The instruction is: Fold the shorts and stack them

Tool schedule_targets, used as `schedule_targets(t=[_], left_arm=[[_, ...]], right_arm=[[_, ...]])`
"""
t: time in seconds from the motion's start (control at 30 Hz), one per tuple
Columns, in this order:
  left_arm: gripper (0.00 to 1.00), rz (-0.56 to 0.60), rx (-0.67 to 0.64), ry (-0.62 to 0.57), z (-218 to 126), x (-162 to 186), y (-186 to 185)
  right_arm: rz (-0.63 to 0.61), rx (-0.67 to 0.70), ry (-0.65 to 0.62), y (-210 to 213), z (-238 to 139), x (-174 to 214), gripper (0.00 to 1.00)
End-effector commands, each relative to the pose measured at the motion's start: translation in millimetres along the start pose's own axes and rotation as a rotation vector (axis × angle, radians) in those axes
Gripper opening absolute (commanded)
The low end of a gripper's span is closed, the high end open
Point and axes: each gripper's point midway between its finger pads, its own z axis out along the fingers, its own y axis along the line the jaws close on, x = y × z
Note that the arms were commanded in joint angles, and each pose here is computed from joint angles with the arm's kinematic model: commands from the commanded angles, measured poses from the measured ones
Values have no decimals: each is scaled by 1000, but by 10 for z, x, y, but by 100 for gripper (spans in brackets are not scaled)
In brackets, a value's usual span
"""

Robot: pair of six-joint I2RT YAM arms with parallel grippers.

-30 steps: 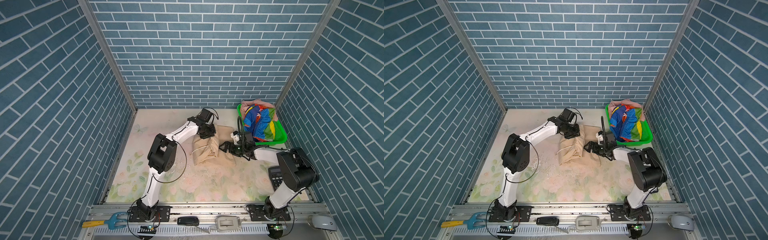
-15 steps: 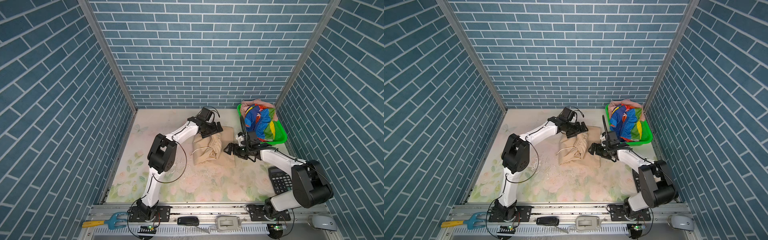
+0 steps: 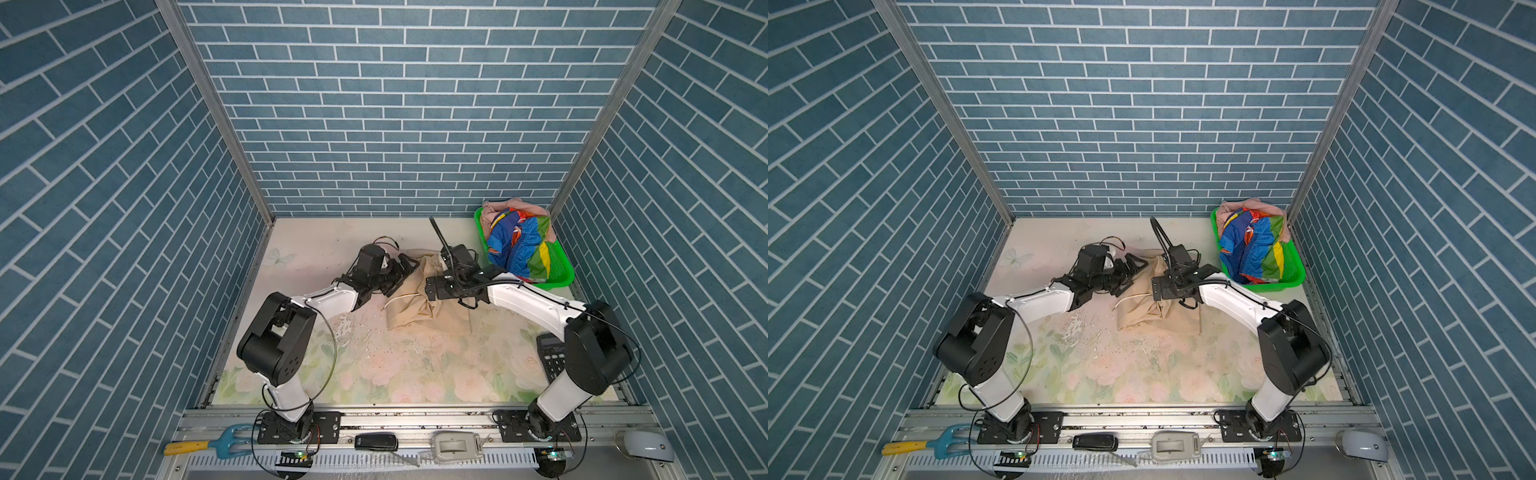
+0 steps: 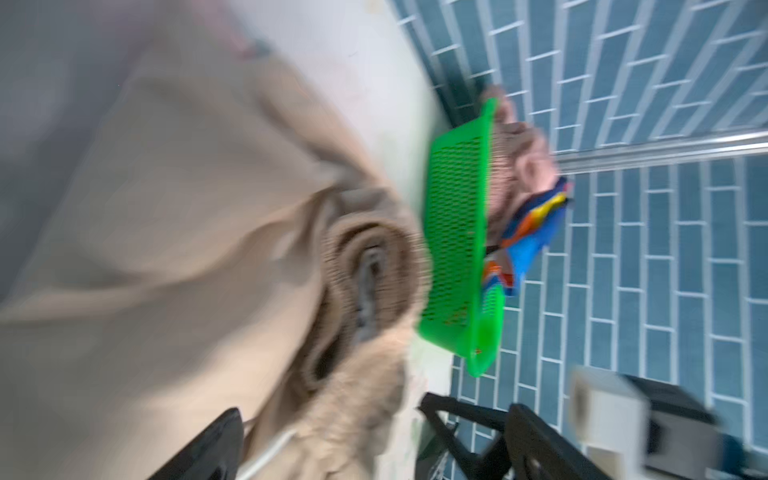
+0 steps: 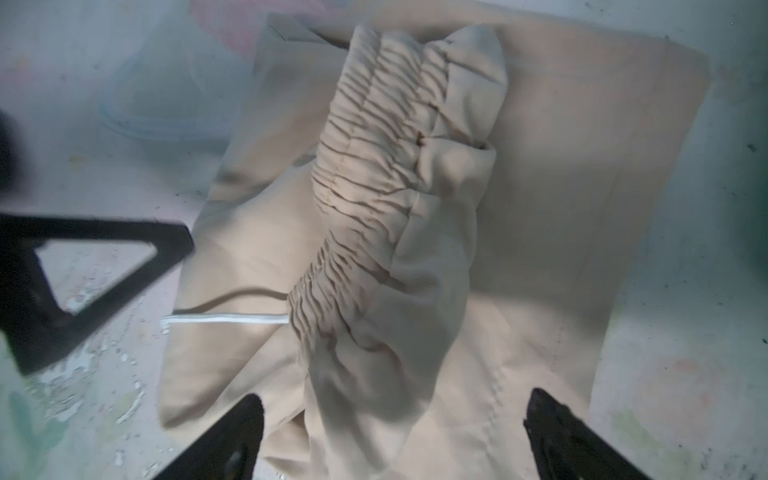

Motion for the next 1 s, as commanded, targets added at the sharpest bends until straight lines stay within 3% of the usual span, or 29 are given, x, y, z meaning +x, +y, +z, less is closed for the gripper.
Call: schedule_targets(t=[0.0,0.2,0.47,0.77,0.97], left_arm=[[100,-43,159,-92,-122,-150,-333],[100,-160,139,-99,-39,-42,109],[100,-154,35,-53,126,185,513],[99,-136,-77,-26,50,373,961],[100,-54,-83,-23,-19,349,838]], right_arm=[[-76,126,16,-55,129,-23,99],[-132,160,49,96,346,12,99],[-179,270,81,-186,307,93,99],[-62,298,93,-849,-38,382,99],[25,272,53,-1106,-341,451,99]])
